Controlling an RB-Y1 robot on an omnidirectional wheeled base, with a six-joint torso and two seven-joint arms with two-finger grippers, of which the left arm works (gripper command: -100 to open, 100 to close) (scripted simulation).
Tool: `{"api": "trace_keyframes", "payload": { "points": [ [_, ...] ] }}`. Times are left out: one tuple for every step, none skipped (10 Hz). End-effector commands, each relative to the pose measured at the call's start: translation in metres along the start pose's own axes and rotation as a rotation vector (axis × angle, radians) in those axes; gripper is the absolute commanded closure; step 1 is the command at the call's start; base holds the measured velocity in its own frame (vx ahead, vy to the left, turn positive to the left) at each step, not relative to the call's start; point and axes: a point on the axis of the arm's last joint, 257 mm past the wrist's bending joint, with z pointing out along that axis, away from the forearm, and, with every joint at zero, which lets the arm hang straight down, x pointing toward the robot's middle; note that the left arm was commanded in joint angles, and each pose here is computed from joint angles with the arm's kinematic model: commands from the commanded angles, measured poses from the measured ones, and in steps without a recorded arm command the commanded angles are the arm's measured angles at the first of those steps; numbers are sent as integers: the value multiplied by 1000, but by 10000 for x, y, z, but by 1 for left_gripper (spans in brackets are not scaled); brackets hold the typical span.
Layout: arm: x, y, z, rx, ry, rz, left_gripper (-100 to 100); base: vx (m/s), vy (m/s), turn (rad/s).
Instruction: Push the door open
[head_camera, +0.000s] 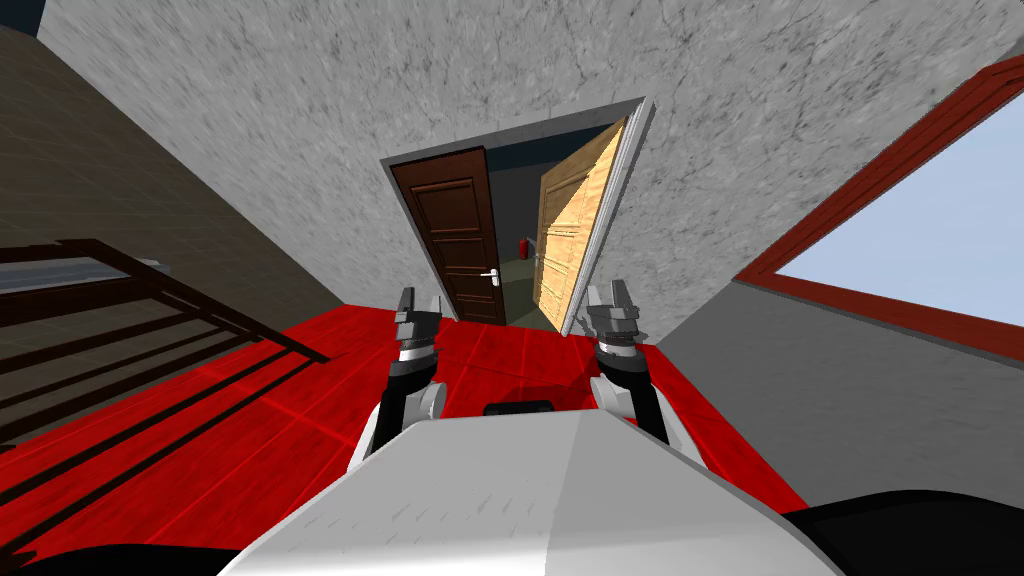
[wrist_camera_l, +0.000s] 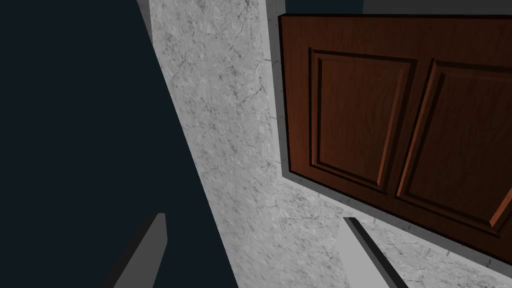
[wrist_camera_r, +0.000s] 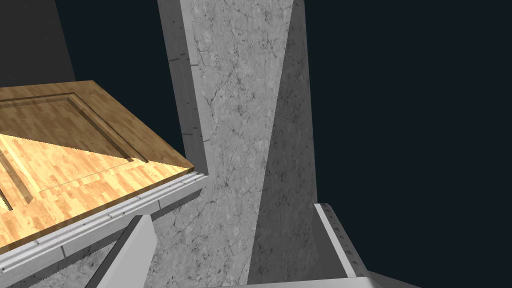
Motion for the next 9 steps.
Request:
{"api": "trace_keyframes", "payload": {
  "points": [
    [26,129,3,-16,10,-4,-100,96,-69,23],
    [37,185,4,-24,14,-6,-100,79,38,-32],
    [58,296,6,-38,22,-10,-100,81,77,-18],
    [71,367,7,-47,27,-12,-100,87,72,-10],
    [85,445,8,-57,32,-14,-100,69,47,-8],
    [99,524,9,-67,37,-17,-100,79,32,-7],
    [113,601,9,-77,42,-19,-100,79,24,-8],
    [129,695,10,-89,47,-22,-100,85,15,-9],
    [146,791,10,-102,52,-25,-100,92,14,-8]
  ]
}}
